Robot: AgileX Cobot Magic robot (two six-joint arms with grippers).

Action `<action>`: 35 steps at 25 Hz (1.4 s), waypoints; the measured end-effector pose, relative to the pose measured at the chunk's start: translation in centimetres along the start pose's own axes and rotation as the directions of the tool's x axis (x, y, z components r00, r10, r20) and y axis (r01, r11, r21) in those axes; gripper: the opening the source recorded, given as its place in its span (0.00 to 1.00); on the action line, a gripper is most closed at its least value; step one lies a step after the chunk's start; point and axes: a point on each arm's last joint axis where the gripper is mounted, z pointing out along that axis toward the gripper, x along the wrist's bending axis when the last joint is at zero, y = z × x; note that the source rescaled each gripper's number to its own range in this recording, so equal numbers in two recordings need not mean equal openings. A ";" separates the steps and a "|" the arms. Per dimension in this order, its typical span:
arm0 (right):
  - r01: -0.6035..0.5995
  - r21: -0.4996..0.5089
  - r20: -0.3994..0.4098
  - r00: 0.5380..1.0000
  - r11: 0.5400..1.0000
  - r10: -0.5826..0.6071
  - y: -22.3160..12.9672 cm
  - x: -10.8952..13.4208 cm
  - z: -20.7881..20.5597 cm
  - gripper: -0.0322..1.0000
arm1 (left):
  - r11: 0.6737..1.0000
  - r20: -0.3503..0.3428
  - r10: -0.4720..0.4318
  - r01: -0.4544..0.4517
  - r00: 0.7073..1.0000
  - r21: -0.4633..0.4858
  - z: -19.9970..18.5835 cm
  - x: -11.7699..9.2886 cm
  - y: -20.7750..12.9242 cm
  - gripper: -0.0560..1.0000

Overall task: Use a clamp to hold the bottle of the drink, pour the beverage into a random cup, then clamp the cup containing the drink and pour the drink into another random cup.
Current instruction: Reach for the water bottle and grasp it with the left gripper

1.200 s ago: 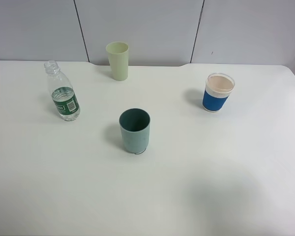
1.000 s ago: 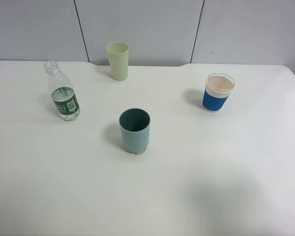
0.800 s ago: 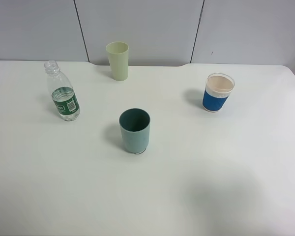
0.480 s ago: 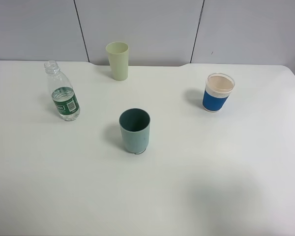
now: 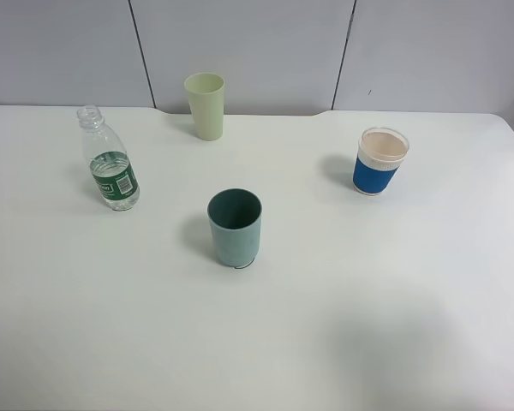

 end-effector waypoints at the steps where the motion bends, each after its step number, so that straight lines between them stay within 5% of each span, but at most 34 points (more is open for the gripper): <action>1: 0.000 0.000 0.000 1.000 1.000 0.000 0.0 0.0 0.0 1.00 | 1.000 0.000 0.000 0.000 1.000 0.000 0.0 0.0 0.0 1.00; 35: 0.000 0.000 0.000 1.000 1.000 0.000 0.0 0.0 0.0 1.00 | 1.000 0.000 0.000 0.000 1.000 0.000 0.0 0.0 0.0 1.00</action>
